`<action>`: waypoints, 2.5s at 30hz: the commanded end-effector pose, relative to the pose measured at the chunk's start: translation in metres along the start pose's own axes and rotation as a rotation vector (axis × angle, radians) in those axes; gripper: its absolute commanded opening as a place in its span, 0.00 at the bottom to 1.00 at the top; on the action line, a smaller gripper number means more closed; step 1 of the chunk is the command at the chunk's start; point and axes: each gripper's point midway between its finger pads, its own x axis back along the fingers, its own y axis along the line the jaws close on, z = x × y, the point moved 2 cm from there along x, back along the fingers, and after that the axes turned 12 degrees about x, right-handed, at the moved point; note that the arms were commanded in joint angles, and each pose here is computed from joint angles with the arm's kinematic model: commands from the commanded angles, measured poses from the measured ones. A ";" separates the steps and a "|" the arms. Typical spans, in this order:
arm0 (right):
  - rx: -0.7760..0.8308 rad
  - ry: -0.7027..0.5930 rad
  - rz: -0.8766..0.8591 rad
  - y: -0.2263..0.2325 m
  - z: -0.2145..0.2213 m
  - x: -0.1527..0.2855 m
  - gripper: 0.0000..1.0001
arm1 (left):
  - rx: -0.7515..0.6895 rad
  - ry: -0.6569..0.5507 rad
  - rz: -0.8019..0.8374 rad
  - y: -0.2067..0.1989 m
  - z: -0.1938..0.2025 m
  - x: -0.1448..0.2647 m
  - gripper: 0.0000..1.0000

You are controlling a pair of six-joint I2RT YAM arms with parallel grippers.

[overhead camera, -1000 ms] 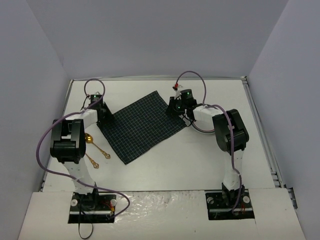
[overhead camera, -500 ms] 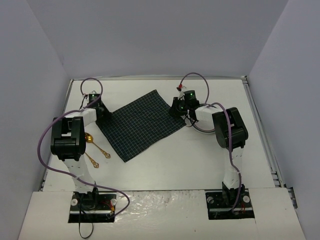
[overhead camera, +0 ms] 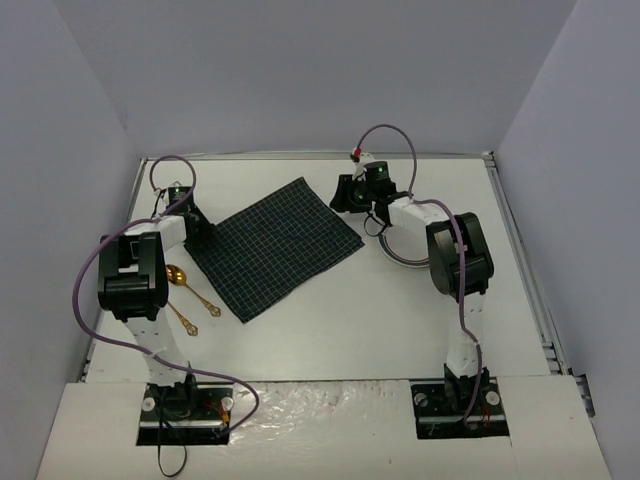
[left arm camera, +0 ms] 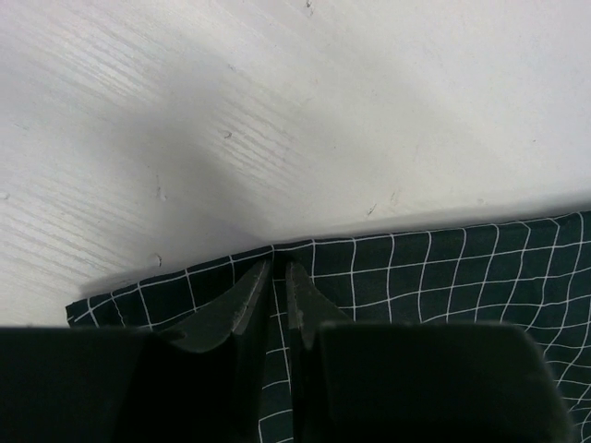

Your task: Set the dinner table for one person

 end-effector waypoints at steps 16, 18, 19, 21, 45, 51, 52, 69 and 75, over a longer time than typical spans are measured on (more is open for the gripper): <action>-0.055 -0.118 -0.049 0.052 0.008 0.075 0.57 | -0.154 -0.056 0.397 -0.136 -0.025 0.078 0.33; -0.044 -0.118 -0.054 0.055 0.012 0.070 0.56 | -0.190 -0.020 0.480 -0.165 -0.009 0.078 0.33; -0.045 -0.112 -0.053 0.055 0.016 0.066 0.55 | -0.202 -0.006 0.506 -0.174 -0.003 0.078 0.32; -0.040 -0.108 -0.057 0.056 0.022 0.059 0.54 | -0.232 0.007 0.594 -0.201 0.007 0.075 0.32; -0.069 -0.005 -0.001 0.054 0.097 0.034 0.48 | -0.277 0.164 0.511 -0.181 0.071 -0.040 0.23; -0.039 -0.031 0.010 0.053 0.077 0.041 0.48 | -0.282 0.143 0.510 -0.180 0.064 -0.032 0.23; -0.033 -0.037 0.015 0.053 0.072 0.042 0.48 | -0.283 0.138 0.512 -0.180 0.063 -0.030 0.23; 0.065 -0.128 0.016 0.061 0.014 0.065 0.54 | -0.266 0.096 0.482 -0.167 0.040 -0.020 0.24; 0.103 -0.225 0.047 0.067 -0.029 0.105 0.57 | -0.259 0.092 0.490 -0.167 0.033 -0.017 0.27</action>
